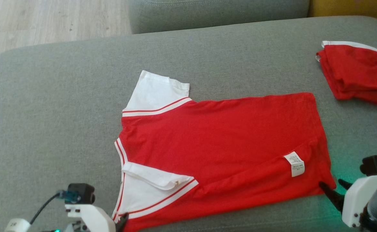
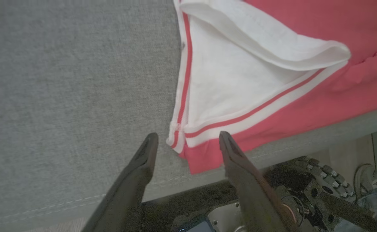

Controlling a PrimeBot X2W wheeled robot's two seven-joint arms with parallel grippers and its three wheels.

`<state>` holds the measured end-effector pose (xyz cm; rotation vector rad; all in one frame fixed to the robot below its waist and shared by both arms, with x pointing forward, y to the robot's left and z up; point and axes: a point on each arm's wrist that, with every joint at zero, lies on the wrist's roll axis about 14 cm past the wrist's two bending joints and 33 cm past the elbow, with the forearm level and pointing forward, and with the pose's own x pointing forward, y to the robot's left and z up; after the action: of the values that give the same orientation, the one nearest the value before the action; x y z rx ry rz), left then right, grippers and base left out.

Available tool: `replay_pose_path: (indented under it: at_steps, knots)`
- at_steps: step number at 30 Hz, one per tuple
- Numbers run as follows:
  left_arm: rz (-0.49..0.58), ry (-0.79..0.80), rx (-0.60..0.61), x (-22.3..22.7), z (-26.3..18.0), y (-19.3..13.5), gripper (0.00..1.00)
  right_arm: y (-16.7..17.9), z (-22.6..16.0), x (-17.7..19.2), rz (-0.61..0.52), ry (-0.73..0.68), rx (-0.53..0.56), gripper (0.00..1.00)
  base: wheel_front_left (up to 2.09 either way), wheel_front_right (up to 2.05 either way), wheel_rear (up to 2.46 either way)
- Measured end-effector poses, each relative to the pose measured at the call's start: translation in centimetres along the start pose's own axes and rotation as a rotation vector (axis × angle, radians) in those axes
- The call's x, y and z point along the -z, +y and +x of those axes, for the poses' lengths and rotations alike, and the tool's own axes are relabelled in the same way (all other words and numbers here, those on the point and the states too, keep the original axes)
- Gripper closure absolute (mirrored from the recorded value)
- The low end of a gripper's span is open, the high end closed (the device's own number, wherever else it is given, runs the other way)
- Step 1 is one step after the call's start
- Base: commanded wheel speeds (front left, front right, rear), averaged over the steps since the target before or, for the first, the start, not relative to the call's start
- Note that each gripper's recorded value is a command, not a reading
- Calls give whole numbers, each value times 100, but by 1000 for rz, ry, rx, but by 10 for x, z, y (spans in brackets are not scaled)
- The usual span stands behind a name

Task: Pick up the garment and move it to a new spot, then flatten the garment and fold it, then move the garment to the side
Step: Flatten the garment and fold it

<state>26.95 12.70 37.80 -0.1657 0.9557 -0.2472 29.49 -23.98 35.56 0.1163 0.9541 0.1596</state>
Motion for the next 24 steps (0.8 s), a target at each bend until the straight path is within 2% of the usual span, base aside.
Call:
replay_pose_path:
  at_steps: [4, 6, 9, 12, 16, 19, 24]
  knots:
    - [28, -42, -17, -13, -2, 6, 0, 1, -6, -19, -8, -64, 2, 0, 0, 0, 0]
    - [56, -95, -13, -32, -2, 5, 0, 0, -13, -43, -29, -169, 12, 0, 0, 0, 0]
    - [133, -195, -24, -74, -2, 7, 0, -7, -23, -76, -32, -308, 35, 0, 0, 0, 0]
    - [230, -323, -21, -132, -4, 2, 0, -1, -22, -97, -43, -383, 30, 0, 0, 0, 0]
    - [352, -370, 31, -186, 8, -20, 0, -6, -11, -130, -31, -429, 44, 0, 0, 0, 0]
    - [417, -335, 85, -206, 28, -36, 0, -6, 4, -154, -16, -439, 35, 0, 0, 0, 0]
    - [458, -277, 156, -230, 61, -51, 0, -8, 29, -172, -8, -396, 30, 0, 0, 0, 0]
